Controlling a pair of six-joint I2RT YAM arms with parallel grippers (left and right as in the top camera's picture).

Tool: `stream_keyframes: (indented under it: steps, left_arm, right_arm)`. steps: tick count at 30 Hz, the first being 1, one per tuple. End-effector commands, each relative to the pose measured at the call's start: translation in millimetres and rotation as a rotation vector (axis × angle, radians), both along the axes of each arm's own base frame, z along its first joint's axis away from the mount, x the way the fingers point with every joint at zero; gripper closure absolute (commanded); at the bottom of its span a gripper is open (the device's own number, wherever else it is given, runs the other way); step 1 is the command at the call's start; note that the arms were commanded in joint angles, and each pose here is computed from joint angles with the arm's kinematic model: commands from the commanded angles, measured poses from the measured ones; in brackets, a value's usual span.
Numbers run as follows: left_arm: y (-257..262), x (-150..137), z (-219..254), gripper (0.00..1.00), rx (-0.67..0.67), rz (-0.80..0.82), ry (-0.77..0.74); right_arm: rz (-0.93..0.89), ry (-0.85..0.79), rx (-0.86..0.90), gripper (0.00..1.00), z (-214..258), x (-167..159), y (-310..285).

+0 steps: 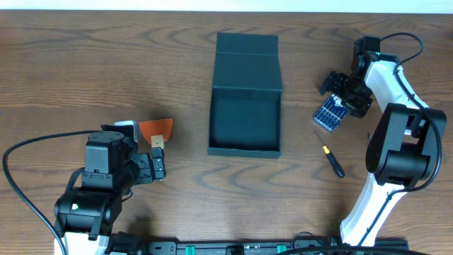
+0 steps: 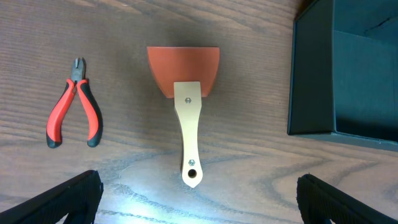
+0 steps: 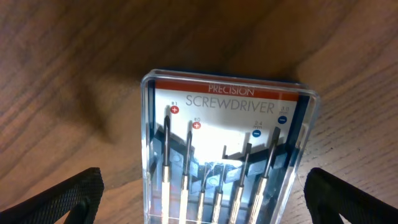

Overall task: Pack container
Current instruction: 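Lower the right gripper and grasp the screwdriver set case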

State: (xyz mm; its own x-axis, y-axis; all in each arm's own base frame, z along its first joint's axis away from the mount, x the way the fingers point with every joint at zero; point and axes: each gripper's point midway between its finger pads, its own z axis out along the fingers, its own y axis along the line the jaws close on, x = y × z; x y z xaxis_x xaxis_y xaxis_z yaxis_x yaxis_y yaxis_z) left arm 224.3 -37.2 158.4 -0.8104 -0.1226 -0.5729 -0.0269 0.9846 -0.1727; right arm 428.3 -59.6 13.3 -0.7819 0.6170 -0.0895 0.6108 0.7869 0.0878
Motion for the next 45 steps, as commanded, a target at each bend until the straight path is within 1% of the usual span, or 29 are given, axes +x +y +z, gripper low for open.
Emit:
stream_keyframes:
  steps: [1,17,18,26,29,30,32,45]
  left_arm:
    - [1.0,3.3,7.7,0.02,0.012,-0.003,-0.022]
    - [1.0,3.3,7.7,0.02,0.012,-0.003,-0.022]
    - [1.0,3.3,7.7,0.01,0.012,-0.003,-0.022]
    - [1.0,3.3,7.7,0.01,0.012,-0.003,-0.022]
    - [1.0,3.3,7.7,0.02,0.012,-0.003,-0.022]
    - [1.0,3.3,7.7,0.02,0.012,-0.003,-0.022]
    - [1.0,3.3,7.7,0.01,0.012,-0.003,-0.022]
    - [1.0,3.3,7.7,0.02,0.012,-0.003,-0.022]
  right_arm:
    - [0.012,0.010,-0.011,0.01,-6.0,-3.0,-2.2]
    - [0.016,0.040,-0.010,0.01,-21.7,-15.8,0.9]
    - [0.016,0.041,-0.010,0.02,-21.7,-15.9,0.9]
    - [0.030,0.048,-0.009,0.25,-22.0,-17.2,5.6]
    - [0.034,0.048,-0.009,0.32,-22.0,-17.0,7.1]
    - [0.034,0.048,-0.009,0.36,-22.0,-17.0,7.2]
    - [0.037,0.048,-0.009,0.40,-22.0,-16.8,8.6]
    - [0.039,0.050,-0.008,0.44,-22.0,-17.1,9.6]
